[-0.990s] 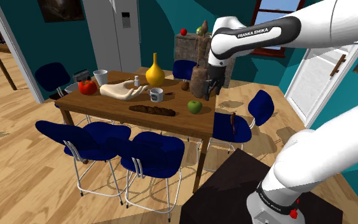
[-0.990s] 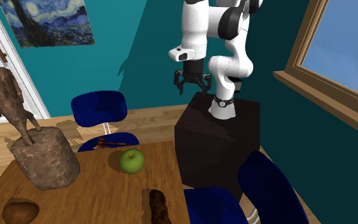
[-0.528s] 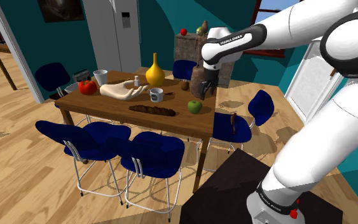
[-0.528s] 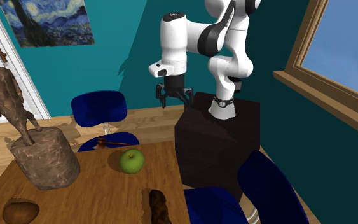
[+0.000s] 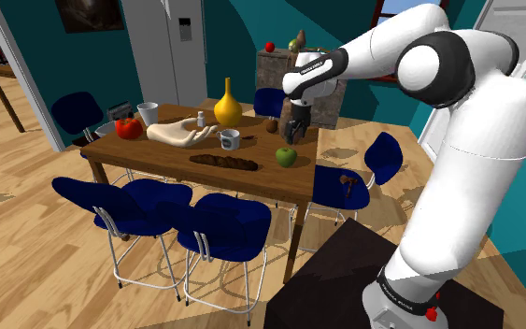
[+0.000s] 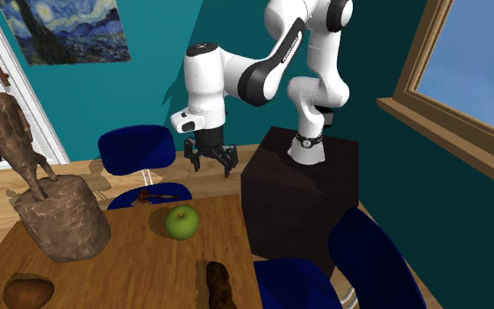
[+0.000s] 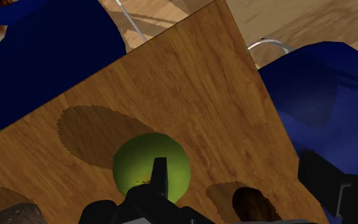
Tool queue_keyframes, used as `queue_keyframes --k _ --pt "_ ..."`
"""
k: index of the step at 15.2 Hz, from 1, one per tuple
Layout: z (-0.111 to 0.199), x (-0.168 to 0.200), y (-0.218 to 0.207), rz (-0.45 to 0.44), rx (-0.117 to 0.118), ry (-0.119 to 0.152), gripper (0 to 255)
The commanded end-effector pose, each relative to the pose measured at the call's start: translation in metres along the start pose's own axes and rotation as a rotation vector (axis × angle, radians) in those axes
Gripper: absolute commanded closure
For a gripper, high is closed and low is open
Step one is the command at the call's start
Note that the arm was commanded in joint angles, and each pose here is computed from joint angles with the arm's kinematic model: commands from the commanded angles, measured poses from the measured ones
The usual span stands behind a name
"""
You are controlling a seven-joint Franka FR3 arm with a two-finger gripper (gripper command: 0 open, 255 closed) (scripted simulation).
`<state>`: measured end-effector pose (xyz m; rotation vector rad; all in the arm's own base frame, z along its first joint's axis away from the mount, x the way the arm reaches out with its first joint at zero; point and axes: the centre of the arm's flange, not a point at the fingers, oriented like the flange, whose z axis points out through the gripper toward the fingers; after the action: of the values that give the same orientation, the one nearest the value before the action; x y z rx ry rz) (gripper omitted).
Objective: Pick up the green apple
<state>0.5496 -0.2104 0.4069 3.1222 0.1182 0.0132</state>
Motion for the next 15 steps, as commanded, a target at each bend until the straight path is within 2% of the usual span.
queue_keyframes --k 1,9,15 --pt "0.012 0.017 0.013 -0.008 -0.003 0.004 0" --pt "0.056 0.089 0.073 -0.038 -0.014 0.019 0" --pt "0.083 0.089 0.073 -0.038 -0.014 0.02 0"
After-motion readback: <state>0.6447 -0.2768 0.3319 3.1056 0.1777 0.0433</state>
